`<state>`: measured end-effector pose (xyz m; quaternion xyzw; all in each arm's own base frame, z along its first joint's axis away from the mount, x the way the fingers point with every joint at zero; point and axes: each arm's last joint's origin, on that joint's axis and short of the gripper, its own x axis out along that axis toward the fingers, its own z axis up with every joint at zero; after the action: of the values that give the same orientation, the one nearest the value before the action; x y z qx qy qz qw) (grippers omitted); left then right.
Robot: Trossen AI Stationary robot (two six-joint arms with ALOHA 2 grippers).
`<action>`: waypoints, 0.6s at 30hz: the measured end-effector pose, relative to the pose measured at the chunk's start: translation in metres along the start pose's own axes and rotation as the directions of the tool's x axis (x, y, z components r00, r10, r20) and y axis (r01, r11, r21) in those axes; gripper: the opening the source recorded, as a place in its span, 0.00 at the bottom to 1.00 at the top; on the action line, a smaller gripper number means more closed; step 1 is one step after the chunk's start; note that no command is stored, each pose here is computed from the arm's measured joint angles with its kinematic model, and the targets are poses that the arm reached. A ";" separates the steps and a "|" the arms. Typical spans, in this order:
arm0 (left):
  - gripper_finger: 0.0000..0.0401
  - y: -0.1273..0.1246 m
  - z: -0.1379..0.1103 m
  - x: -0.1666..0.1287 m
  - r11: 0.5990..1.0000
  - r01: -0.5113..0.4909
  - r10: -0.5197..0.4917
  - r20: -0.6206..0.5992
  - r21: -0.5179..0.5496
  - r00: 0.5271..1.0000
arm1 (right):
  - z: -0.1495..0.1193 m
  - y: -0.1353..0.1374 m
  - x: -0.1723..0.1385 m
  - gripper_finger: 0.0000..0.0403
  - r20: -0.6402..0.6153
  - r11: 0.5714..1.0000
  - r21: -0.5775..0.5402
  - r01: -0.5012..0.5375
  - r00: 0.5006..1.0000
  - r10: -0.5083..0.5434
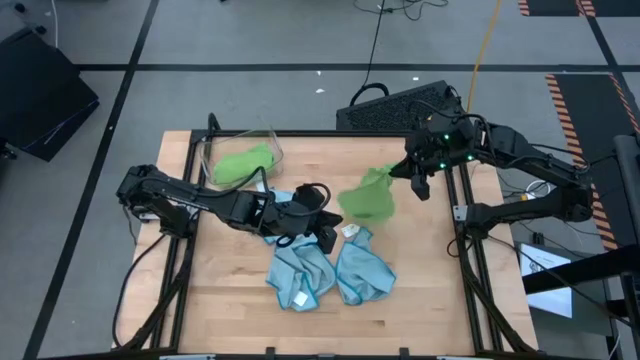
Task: Fold microfiber towels
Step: Fold the green microfiber cloth
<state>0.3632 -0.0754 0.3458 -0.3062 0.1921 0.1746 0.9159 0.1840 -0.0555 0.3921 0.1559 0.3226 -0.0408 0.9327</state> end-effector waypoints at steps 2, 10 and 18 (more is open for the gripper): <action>0.08 0.000 0.000 0.000 1.000 0.000 0.000 0.000 0.000 1.000 | 0.000 0.000 0.000 0.00 0.001 1.000 -0.006 0.001 1.000 -0.001; 0.08 0.000 0.000 0.000 1.000 0.000 0.000 0.000 0.000 1.000 | 0.006 0.001 0.000 0.00 0.062 0.999 -0.036 -0.003 0.998 0.006; 0.08 0.000 0.000 0.000 1.000 0.000 0.000 0.000 0.000 1.000 | 0.018 0.003 -0.004 0.00 0.192 1.000 -0.018 -0.026 0.981 0.029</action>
<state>0.3632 -0.0754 0.3458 -0.3060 0.1921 0.1746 0.9160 0.1915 -0.0581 0.4090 0.1486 0.2293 -0.0404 0.9611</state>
